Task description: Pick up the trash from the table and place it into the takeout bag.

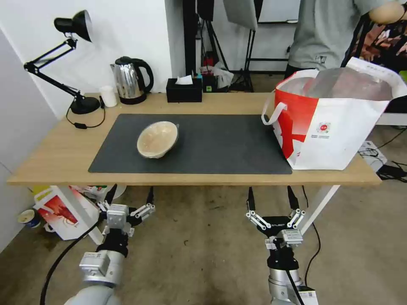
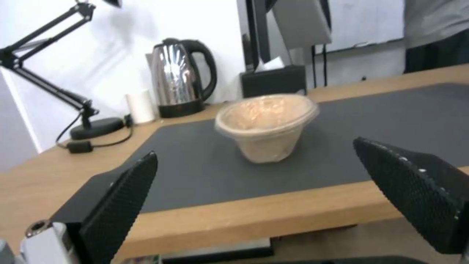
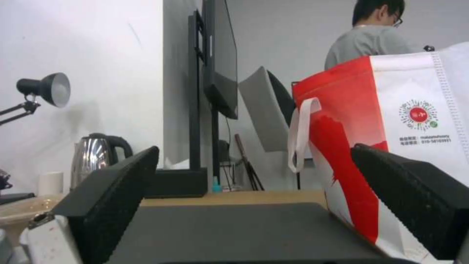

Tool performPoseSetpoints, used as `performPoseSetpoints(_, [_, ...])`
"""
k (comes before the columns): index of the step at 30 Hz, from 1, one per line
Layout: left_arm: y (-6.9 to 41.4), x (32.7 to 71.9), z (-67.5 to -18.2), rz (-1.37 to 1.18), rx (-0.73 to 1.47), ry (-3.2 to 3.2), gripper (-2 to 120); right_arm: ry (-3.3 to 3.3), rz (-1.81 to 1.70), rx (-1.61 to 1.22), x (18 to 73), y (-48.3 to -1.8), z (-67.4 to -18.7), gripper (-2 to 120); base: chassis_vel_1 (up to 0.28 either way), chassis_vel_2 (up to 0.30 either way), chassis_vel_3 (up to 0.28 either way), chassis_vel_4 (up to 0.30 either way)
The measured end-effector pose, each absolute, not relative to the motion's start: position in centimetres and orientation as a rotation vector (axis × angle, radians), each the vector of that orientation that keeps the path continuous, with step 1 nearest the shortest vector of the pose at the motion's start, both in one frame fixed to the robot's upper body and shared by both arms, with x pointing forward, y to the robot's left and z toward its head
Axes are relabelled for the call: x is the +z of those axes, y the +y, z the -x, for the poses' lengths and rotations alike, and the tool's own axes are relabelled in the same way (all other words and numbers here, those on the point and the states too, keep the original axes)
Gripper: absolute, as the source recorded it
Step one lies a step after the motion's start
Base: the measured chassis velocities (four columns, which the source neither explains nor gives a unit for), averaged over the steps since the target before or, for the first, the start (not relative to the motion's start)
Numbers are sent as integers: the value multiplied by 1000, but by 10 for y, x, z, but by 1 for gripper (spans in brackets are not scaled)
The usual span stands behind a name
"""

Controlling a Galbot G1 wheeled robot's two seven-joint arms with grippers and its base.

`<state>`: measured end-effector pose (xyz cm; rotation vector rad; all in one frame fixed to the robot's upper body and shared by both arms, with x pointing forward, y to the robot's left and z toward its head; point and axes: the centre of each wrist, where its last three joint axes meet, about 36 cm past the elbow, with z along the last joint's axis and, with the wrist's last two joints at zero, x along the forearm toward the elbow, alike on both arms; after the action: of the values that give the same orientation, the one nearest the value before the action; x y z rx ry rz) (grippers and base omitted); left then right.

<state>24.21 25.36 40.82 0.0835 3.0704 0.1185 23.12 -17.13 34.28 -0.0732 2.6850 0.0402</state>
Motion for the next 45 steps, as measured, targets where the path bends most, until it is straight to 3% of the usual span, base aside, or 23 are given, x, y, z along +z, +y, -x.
performPoseSetpoints(14, [338, 371, -254, -127, 165, 2818, 100, 2685, 73, 40, 343, -171, -231, 100, 0, 0, 0, 0])
performPoseSetpoints(28, [440, 344, -243, -45, 390, 2503, 100, 2685, 73, 40, 343, -171, -231, 100, 0, 0, 0, 0])
performPoseSetpoints(34, [442, 343, -242, -42, 398, 2494, 100, 2685, 73, 40, 343, -171, -231, 100, 0, 0, 0, 0])
performPoseSetpoints(37, [448, 349, -245, -60, 420, 2484, 100, 2685, 73, 40, 343, -171, -231, 100, 0, 0, 0, 0])
performPoseSetpoints(40, [467, 393, -263, -161, 507, 2439, 100, 2685, 73, 40, 343, -172, -231, 100, 0, 0, 0, 0])
performPoseSetpoints(45, [478, 430, -278, -253, 587, 2394, 100, 2685, 73, 39, 343, -172, -231, 100, 0, 0, 0, 0])
